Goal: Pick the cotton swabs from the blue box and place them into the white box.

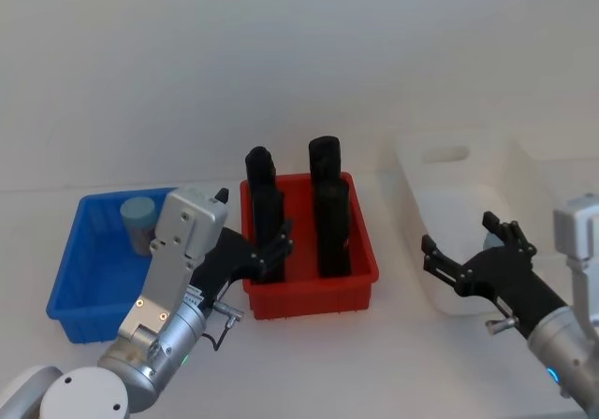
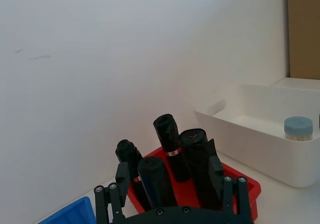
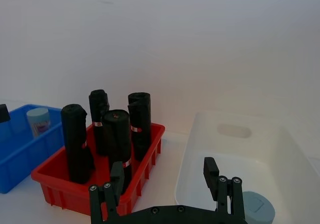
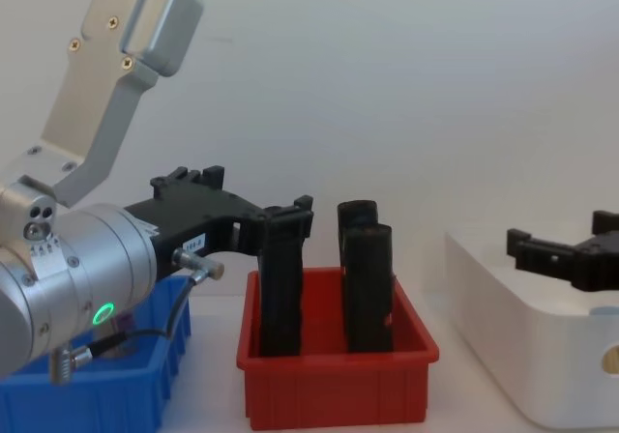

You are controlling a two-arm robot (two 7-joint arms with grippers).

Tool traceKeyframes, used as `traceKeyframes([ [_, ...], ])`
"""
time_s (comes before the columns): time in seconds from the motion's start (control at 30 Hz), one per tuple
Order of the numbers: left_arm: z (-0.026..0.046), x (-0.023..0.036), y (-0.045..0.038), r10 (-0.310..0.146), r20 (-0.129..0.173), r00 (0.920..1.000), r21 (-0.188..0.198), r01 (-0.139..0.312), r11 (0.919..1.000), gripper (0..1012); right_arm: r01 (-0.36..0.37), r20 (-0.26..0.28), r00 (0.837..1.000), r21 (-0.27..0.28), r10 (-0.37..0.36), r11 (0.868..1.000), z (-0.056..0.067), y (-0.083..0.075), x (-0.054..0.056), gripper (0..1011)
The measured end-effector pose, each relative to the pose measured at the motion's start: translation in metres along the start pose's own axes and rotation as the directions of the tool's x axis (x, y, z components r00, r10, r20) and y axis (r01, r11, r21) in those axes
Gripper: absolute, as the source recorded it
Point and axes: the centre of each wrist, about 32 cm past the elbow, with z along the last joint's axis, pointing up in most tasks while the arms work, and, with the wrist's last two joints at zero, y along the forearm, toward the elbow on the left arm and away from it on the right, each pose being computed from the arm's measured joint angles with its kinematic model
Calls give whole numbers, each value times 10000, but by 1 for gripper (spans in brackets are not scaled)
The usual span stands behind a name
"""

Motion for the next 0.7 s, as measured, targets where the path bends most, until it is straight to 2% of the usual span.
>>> traceKeyframes([
  [0.5, 0, 0, 0, 0, 0, 10000, 0, 0, 10000, 1004, -818, 721, 9939, -294, 838, 9962, -111, 481, 61, 1002],
  [0.7, 0, 0, 0, 0, 0, 10000, -1, 0, 10000, 1004, -1369, 915, 9860, -348, 1395, 9900, -133, 740, 71, 1001],
])
